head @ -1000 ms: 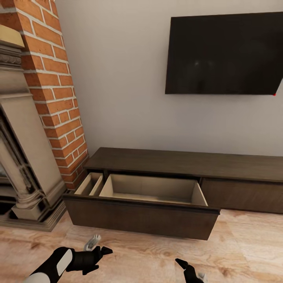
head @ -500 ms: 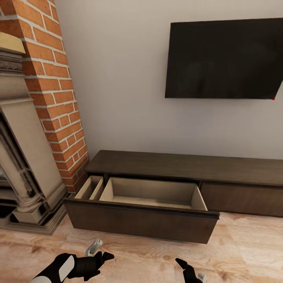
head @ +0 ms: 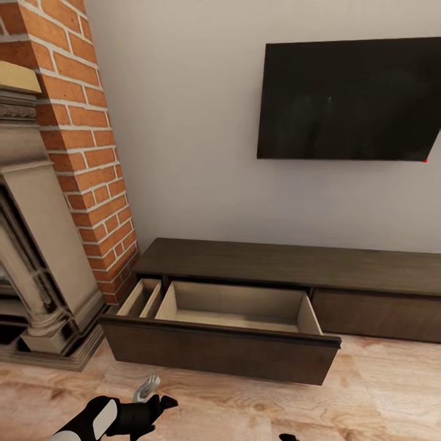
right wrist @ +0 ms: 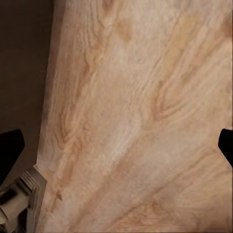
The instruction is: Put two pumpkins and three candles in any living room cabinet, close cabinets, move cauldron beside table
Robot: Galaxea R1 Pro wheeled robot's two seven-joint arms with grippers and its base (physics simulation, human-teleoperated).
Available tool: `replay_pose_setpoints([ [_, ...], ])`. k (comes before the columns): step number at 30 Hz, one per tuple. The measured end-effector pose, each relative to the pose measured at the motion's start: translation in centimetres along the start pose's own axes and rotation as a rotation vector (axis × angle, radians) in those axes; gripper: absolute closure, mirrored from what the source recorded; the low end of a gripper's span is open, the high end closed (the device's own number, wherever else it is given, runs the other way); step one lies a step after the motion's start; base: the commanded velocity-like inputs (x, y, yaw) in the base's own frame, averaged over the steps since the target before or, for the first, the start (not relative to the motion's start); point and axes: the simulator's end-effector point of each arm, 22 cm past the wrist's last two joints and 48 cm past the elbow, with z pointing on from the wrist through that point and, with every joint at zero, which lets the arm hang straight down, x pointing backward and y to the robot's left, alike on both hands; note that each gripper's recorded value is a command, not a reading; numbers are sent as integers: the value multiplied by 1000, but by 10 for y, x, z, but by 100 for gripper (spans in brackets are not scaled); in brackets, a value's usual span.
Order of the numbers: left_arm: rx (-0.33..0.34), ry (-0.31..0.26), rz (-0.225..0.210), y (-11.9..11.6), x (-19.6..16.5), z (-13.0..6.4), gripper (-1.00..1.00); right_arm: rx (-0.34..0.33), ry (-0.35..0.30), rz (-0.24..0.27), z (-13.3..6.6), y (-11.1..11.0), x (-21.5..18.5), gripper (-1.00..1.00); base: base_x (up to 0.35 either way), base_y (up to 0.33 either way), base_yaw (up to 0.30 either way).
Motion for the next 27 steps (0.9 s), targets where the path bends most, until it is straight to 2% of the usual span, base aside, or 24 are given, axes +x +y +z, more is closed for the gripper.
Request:
replay_pose_setpoints([
  [3,-47,-2,0,4,-1,-3,-100,48,-107,-21,-6,-6,-24,-100,0,0,0],
  [5,-84,-25,7,8,-6,-6,-100,65,-171,-41,-12,-6,-38,-100,0,0,0],
  [7,-116,-49,14,11,-12,-9,-100,78,-198,-51,-16,-5,-43,-100,0,0,0],
  [10,-171,-78,21,17,-19,-14,-100,119,-219,-60,-22,-9,-47,-100,0,0,0],
  [13,-220,-90,23,20,-21,-18,-100,208,-231,-91,-32,-22,-55,-100,0,0,0],
  [19,-233,-86,27,7,-18,-22,-100,341,-239,-125,-50,-39,-59,-100,0,0,0],
  [22,-232,-87,30,1,-19,-25,-100,411,-238,-179,-59,-46,-61,-100,0,0,0],
  [24,-232,-102,35,-3,-22,-28,-100,474,-233,-260,-67,-52,-61,-100,-15,0,0],
  [26,-234,-118,39,-6,-27,-31,-100,510,-232,-350,-71,-51,-61,-100,-131,0,0],
  [27,-235,-120,40,-7,-28,-33,-100,515,-234,-371,-73,-49,-62,-100,-214,0,0],
])
